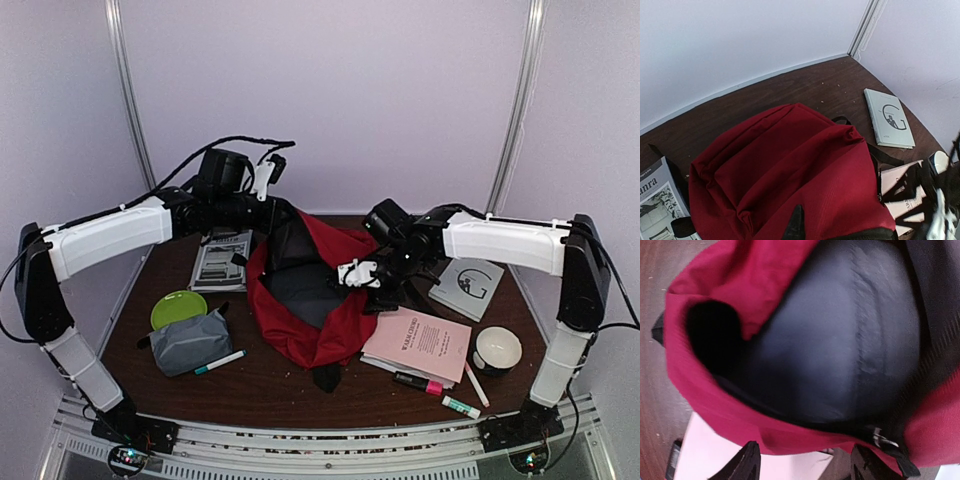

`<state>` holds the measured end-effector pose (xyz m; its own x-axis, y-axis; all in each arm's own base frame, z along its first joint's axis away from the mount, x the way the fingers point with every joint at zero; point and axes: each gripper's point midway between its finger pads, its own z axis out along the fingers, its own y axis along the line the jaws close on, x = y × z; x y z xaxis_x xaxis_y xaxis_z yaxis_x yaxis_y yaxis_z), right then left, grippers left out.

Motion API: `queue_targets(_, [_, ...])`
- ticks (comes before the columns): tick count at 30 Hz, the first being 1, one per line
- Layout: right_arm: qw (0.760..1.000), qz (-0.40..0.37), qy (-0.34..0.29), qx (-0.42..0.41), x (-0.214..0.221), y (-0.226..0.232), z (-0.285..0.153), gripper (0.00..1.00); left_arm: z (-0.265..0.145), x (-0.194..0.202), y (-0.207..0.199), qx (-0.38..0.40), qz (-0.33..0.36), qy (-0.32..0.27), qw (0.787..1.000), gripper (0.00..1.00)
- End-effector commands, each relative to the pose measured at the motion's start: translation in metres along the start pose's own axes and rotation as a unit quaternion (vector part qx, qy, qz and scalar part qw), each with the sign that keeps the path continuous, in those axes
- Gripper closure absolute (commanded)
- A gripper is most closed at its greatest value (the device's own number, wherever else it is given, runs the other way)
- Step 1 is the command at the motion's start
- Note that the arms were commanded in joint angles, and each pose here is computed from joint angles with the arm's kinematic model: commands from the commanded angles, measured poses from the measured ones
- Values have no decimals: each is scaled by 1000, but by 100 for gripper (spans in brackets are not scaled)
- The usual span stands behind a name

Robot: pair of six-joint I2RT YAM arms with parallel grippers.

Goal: Pack the student bag
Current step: Adjust the largest pocket of the student bag.

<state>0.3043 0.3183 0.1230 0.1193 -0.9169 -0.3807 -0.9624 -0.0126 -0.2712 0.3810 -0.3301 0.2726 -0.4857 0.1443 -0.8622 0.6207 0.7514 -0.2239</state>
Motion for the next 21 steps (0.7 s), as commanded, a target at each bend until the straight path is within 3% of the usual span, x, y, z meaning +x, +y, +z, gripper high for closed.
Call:
queue_targets(1, [994, -98, -36, -42, -50, 55, -28, 37, 18, -6, -2, 23, -14, -18, 999, 100])
queue_targets(5, [988, -121, -68, -62, -96, 88, -30, 37, 26, -3, 0, 31, -21, -12, 999, 100])
queue_targets(9, [995, -74, -56, -31, -124, 85, -2, 36, 28, -1, 6, 34, -24, 3, 999, 100])
queue_targets(21, [997, 38, -6, 60, -126, 25, 76, 38, 12, -23, -3, 59, 34, -15, 998, 100])
